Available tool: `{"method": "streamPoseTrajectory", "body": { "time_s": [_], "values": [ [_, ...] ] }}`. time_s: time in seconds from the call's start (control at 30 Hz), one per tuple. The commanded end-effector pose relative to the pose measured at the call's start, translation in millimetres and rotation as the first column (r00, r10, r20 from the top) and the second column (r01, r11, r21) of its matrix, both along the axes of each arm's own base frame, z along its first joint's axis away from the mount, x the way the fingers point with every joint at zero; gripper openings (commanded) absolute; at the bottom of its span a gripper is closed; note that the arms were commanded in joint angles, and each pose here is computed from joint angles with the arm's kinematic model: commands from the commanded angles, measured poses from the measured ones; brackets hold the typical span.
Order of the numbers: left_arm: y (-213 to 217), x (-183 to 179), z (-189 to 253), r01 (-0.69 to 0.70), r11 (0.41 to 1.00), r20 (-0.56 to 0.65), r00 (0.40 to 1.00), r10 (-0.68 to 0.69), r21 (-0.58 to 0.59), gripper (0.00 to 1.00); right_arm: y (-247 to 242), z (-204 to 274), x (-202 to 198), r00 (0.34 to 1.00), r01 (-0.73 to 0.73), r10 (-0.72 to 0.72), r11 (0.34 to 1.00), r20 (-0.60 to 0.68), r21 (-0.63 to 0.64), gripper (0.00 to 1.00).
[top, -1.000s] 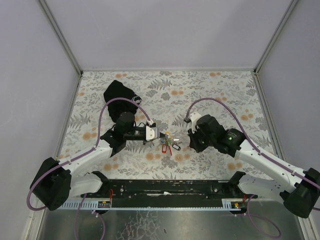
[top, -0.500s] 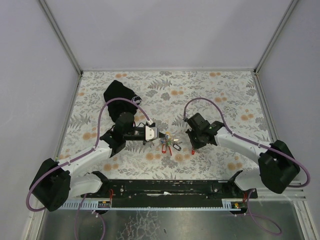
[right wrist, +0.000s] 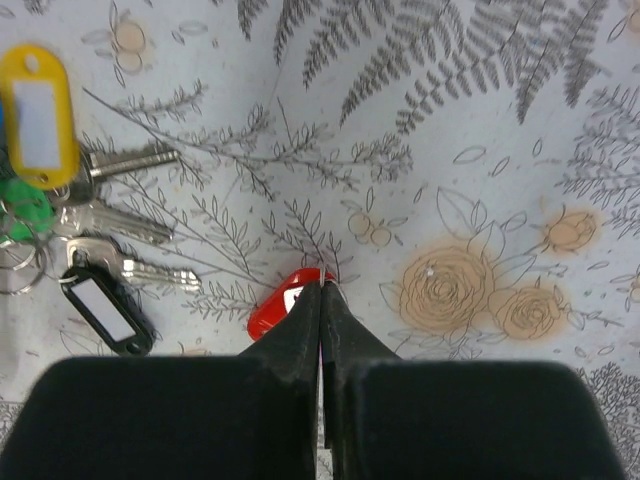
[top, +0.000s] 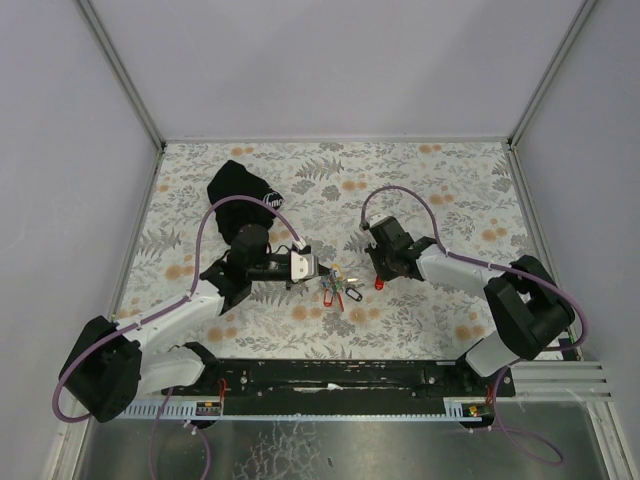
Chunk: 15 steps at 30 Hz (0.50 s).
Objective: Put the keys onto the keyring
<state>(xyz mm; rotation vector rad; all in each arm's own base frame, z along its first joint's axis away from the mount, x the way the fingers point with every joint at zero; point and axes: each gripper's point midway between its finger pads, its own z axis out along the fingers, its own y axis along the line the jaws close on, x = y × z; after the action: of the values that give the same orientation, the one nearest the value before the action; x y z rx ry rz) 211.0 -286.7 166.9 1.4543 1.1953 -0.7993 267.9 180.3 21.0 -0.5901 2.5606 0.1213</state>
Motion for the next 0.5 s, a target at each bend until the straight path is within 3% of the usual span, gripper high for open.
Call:
{"method": "streamPoseTrajectory", "body": {
  "time_s": [0.0, 0.37, 0.47],
  "values": [
    [-3.7, 6.8, 14.2, 0.000, 0.999, 0.051, 0.999, 0.003, -0.048, 0.00, 7.7, 20.0, 28.7, 0.988, 0.007, -0.013, 0.999, 0.151, 0.044, 0.00],
    [-3.7, 6.9, 15.6, -0.003, 0.998, 0.051, 0.999, 0.006, -0.055, 0.00, -0.6, 4.9, 32.4, 0.960, 0.086, -0.114, 0.989, 0.257, 0.119, 0.00],
    [-3.7, 7.6, 15.4, -0.007, 0.998, 0.051, 0.999, 0.009, -0.056, 0.00, -2.5, 8.5, 31.6, 0.953, 0.081, -0.115, 0.988, 0.281, 0.131, 0.05]
  ]
}}
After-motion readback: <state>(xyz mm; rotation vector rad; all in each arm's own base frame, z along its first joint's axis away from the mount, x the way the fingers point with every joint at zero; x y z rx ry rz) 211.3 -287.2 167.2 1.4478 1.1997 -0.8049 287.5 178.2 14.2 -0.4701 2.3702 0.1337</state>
